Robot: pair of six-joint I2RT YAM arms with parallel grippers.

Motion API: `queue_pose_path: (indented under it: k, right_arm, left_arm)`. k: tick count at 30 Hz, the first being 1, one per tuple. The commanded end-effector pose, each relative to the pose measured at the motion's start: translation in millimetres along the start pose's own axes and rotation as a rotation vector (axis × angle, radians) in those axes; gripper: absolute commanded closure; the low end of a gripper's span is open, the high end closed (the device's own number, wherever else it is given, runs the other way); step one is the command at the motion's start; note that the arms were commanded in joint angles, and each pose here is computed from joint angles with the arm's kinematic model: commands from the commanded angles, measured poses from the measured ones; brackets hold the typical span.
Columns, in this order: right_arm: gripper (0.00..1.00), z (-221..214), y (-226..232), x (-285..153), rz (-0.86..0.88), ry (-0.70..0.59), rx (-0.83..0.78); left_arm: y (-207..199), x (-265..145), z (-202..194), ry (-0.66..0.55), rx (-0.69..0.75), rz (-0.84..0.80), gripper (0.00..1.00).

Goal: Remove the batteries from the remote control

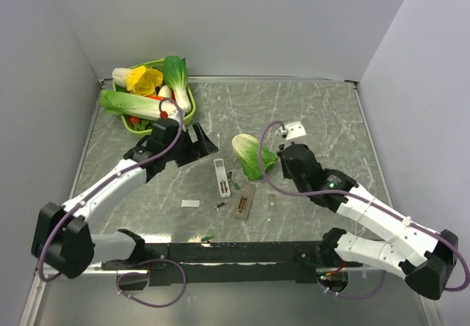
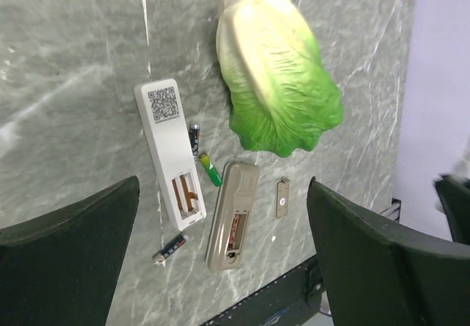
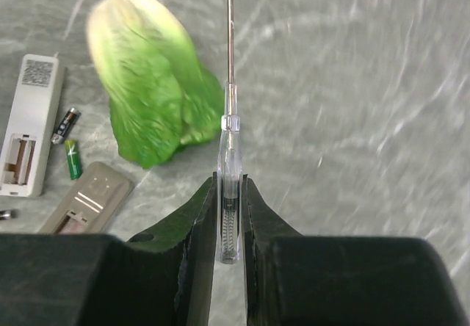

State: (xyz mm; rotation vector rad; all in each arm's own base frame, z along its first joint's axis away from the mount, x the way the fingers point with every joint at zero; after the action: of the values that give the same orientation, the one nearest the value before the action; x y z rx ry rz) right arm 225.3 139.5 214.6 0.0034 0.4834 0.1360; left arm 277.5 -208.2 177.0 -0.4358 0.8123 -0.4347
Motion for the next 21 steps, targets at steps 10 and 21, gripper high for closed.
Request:
queue_pose_path:
  k: [10, 21]
  right_arm:
    - [1.0, -74, -13, 24, 0.06, 0.362, 0.494]
    - [1.0, -126, -36, 46, -0.144, 0.508, 0.646]
  left_arm:
    - [24, -48, -7, -0.127, 0.078, 0.111, 0.0]
    - [29, -53, -11, -0.15, 0.07, 0.124, 0.01]
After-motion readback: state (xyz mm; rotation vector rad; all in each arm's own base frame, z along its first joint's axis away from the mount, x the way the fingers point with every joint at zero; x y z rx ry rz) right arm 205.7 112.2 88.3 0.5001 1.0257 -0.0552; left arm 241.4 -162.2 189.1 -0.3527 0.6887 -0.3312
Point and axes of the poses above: each gripper's point midway between its finger pads, its own x axis out along the fingers, its own y axis along the line the jaws close on, z = x × y, the point moved 3 cm from there along -x, back along the fingers, and after that the axes turned 14 degrees about x, right-handed, at the moved point
